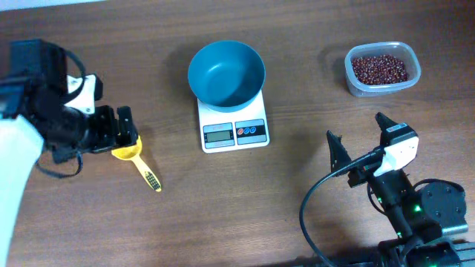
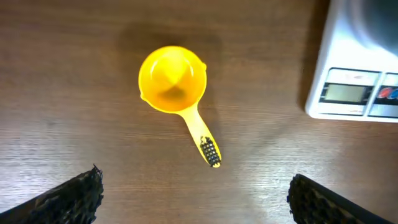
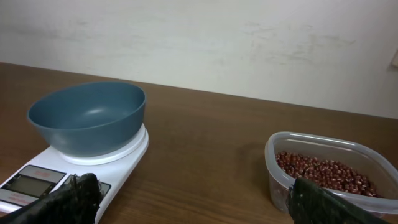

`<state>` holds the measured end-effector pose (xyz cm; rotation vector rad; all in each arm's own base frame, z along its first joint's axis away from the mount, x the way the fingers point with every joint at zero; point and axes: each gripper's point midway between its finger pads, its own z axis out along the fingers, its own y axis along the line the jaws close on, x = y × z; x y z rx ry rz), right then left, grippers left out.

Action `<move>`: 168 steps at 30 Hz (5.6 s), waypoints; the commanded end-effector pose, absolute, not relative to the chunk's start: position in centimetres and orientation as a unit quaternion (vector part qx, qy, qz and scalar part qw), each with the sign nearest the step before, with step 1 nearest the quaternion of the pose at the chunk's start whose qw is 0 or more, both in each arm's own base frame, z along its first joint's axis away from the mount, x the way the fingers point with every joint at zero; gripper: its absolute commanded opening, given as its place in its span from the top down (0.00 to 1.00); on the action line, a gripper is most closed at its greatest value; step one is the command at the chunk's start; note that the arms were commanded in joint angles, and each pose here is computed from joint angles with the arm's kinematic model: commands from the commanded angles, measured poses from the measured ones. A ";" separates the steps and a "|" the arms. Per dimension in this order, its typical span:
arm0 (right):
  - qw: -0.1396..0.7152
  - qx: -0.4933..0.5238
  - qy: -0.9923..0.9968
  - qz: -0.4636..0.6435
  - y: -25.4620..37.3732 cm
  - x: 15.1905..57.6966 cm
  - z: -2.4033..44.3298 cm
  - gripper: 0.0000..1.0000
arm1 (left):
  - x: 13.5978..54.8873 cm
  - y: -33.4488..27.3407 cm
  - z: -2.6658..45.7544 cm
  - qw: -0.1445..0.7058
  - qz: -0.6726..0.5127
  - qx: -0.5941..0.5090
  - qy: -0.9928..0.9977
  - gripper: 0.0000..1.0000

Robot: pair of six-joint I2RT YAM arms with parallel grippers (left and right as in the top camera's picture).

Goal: Scoop item into bowl and weigh 50g on scale
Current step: 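Move the left gripper to the yellow scoop and grasp its handle, then lift the yellow scoop with the left gripper toward the center, then grasp the scoop handle with the right gripper, release the left gripper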

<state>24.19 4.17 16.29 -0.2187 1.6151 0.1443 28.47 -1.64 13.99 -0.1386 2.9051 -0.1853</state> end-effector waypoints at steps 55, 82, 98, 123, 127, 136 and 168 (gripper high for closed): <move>0.681 -0.101 0.721 0.073 4.5 24.1 16.0 0.01 | 30.0 1.0 0.1 0.112 -0.016 -0.321 0.940 0.22; 0.681 -0.101 0.721 0.072 4.5 24.1 16.0 0.01 | 25.0 -7.1 12.2 0.010 -0.321 -0.551 0.771 1.00; 0.518 -0.033 0.719 0.462 12.4 19.8 16.5 0.01 | 19.9 -8.0 11.0 -0.101 -0.268 -0.594 0.752 1.00; 0.227 0.089 0.743 0.624 15.7 17.3 20.0 0.01 | 23.3 -6.4 11.0 -0.041 -0.272 -0.659 0.700 1.00; 0.205 0.096 0.785 0.577 15.6 20.1 22.5 0.01 | 24.0 -6.6 11.3 -0.045 -0.279 -0.691 0.665 1.00; 0.272 -0.016 0.864 0.424 20.1 19.7 22.1 0.00 | 25.5 -15.9 14.2 -0.080 -0.361 -0.648 0.666 1.00; 0.337 -0.093 0.859 0.374 29.5 21.4 19.3 0.85 | 22.5 -17.5 14.4 -0.148 -0.362 -0.592 0.705 1.00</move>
